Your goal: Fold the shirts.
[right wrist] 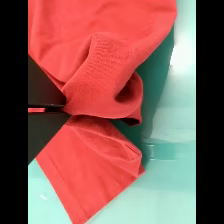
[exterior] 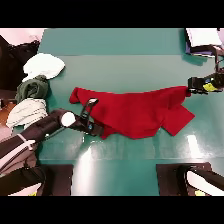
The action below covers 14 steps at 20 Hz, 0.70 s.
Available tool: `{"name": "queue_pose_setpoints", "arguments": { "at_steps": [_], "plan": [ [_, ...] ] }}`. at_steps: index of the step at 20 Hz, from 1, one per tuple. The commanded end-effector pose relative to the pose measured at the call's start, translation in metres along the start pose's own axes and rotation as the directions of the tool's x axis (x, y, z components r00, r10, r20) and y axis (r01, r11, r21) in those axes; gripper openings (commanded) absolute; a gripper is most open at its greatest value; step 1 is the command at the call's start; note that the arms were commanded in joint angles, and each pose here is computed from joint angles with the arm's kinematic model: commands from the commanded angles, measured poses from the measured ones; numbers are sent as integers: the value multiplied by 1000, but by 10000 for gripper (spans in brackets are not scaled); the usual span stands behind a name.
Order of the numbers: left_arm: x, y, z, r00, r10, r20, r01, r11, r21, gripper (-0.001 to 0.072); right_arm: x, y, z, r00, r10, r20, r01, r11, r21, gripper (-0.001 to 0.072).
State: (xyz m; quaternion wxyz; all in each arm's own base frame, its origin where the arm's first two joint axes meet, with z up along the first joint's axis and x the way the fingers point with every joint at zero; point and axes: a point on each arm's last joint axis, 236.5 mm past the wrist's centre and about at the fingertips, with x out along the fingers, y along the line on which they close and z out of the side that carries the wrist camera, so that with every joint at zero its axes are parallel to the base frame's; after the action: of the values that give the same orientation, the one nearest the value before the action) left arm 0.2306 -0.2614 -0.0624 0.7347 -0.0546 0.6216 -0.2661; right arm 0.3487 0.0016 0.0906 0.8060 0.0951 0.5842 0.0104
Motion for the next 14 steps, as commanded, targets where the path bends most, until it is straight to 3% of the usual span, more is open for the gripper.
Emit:
{"name": "queue_pose_setpoints", "arguments": {
  "at_steps": [1,5,6,7,8,11,14],
  "plan": [
    [-41,44,7,994,105,35,-106,994,22,22,1,11,-17,998,9,-68,-11,999,-30,16],
    [-80,111,-5,984,178,-18,-179,983,-47,25,5,46,-18,998,35,-61,-43,991,-128,16],
    [-82,109,-7,989,145,-26,-146,987,-72,78,5,52,-16,998,43,-47,-49,988,-144,16],
    [-82,103,-7,993,112,-29,-113,991,-73,359,6,56,-15,998,47,-40,-53,987,-153,16],
    [-82,100,-11,994,99,-45,-102,992,-78,571,6,58,-15,998,49,-37,-54,986,-158,16],
    [-85,105,-36,982,117,-151,-123,992,-31,581,5,54,-16,998,45,-47,-51,988,-149,16],
    [-78,102,-20,992,97,-75,-104,990,-94,579,5,47,-15,998,40,-45,-45,990,-130,16]
  ]
}}
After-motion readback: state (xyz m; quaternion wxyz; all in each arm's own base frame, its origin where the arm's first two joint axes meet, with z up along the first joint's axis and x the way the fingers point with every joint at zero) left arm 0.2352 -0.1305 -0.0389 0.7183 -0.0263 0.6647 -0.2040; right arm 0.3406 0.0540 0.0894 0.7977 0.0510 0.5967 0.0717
